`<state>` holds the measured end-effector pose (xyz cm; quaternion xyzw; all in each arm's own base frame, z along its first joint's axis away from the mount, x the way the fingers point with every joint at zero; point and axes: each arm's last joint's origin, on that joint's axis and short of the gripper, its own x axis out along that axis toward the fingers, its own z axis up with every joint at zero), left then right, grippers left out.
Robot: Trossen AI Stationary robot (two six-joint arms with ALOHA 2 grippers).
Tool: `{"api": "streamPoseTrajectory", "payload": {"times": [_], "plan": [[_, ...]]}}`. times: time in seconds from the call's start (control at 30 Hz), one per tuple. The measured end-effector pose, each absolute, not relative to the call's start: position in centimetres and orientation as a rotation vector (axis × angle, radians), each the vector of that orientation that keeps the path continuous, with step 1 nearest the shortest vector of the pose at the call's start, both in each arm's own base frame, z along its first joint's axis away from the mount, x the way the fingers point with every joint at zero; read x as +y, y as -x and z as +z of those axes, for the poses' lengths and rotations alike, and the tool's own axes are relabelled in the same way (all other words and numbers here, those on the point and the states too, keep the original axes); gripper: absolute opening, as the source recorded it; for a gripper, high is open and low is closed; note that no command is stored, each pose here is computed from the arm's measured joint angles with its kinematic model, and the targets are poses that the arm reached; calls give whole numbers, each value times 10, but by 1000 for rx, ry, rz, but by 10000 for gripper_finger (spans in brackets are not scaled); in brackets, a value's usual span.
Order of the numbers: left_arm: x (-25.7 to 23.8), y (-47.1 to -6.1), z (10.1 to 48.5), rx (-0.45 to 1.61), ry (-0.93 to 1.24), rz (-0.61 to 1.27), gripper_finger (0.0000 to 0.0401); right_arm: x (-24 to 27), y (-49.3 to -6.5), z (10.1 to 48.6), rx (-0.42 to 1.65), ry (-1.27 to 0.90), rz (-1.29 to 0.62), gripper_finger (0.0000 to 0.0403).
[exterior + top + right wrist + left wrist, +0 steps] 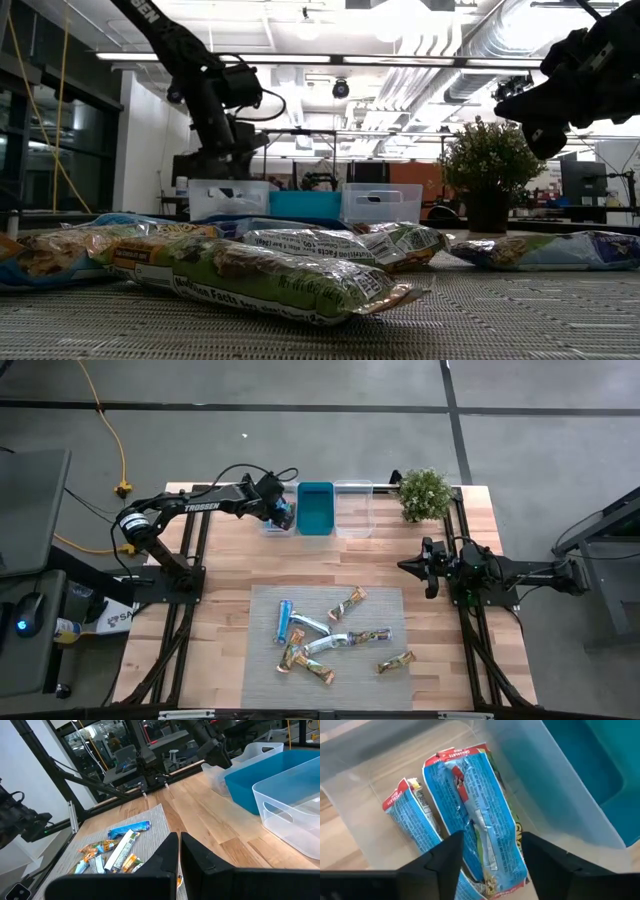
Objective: Pick and place Granola Bars by type
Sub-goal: Put the blue granola bar into the blue bin
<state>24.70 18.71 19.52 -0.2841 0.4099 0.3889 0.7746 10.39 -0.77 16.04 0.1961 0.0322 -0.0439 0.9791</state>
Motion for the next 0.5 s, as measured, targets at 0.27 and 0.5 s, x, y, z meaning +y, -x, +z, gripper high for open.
{"api": "streamPoseTrajectory", "payload": {"times": [0.27, 0.5], "plan": [[188, -255, 213, 755, 530, 725, 229, -8, -104, 160, 65, -395, -89, 0], [181, -250, 246, 661, 436, 679, 227, -8, -104, 160, 65, -395, -89, 0]]}}
